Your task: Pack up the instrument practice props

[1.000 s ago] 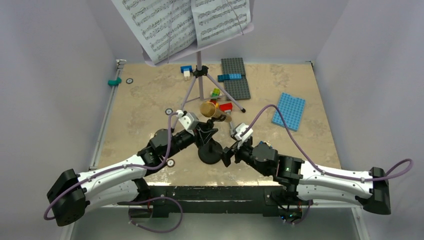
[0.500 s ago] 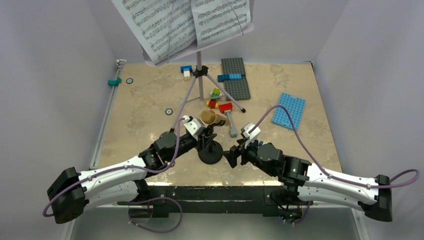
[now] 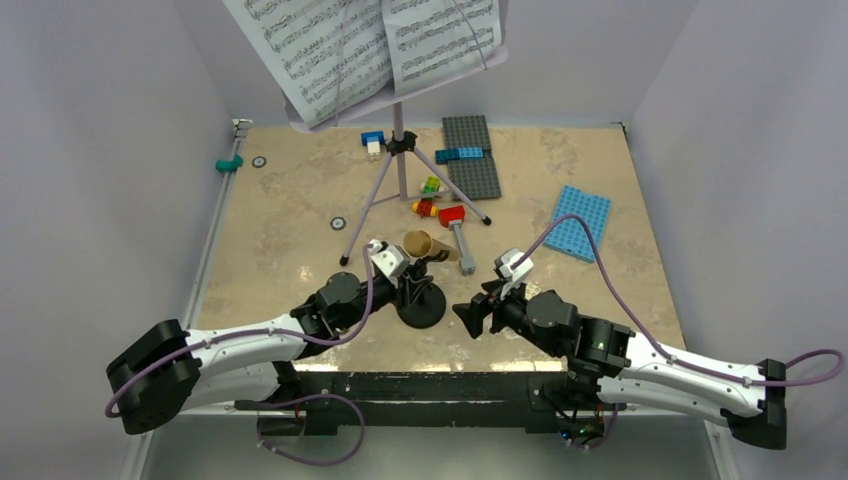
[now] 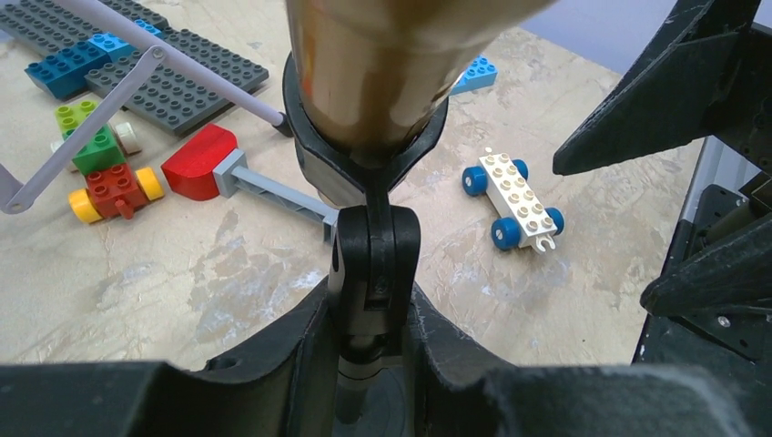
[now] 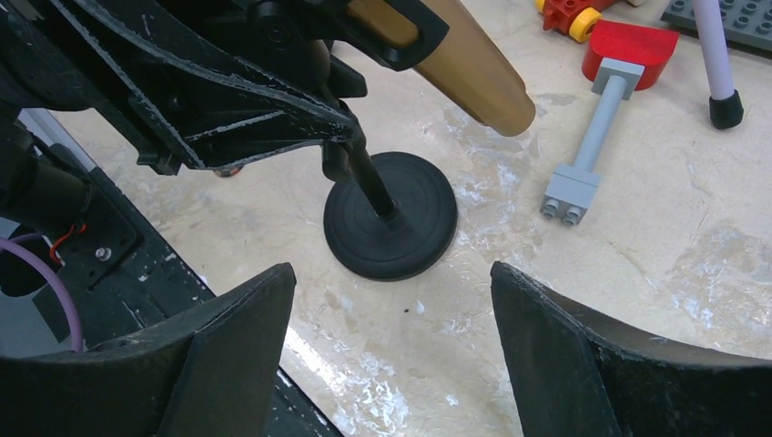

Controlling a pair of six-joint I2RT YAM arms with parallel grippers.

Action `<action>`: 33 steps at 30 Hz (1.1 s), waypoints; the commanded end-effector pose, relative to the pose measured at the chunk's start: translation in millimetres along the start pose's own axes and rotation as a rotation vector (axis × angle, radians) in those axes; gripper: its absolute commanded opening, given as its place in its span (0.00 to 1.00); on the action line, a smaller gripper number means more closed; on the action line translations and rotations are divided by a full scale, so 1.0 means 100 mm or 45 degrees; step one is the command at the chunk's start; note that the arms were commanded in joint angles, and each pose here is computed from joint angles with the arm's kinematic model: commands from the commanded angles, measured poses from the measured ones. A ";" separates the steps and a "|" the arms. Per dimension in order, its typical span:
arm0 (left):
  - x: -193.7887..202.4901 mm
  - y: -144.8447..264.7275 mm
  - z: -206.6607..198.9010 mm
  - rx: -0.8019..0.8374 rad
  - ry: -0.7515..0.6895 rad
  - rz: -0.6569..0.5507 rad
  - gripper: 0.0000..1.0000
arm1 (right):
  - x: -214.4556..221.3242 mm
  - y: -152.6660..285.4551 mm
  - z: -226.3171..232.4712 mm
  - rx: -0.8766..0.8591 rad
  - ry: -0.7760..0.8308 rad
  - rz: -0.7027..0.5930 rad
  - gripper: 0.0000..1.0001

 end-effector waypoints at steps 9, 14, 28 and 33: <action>-0.24 0.22 -0.11 0.054 0.097 -0.119 0.74 | -0.03 -0.01 -0.02 0.039 -0.004 0.007 0.83; -0.44 0.31 -0.18 0.111 0.102 -0.217 1.00 | -0.07 -0.01 -0.01 0.031 -0.002 -0.002 0.83; -0.62 0.15 -0.26 0.167 -0.038 -0.198 0.81 | -0.10 0.04 -0.03 0.029 0.001 -0.007 0.82; -0.60 0.06 -0.28 0.197 -0.066 -0.159 0.62 | -0.10 0.05 -0.04 0.033 0.000 -0.010 0.82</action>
Point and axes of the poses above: each gripper's point midway between its finger pads, its own y axis back along the fingers, its own z axis along the line the jaws close on, x = y × z, the point moved 7 cm from there along y, back along the fingers, and after that the axes turned 9 degrees about y, right-handed, at the moved point
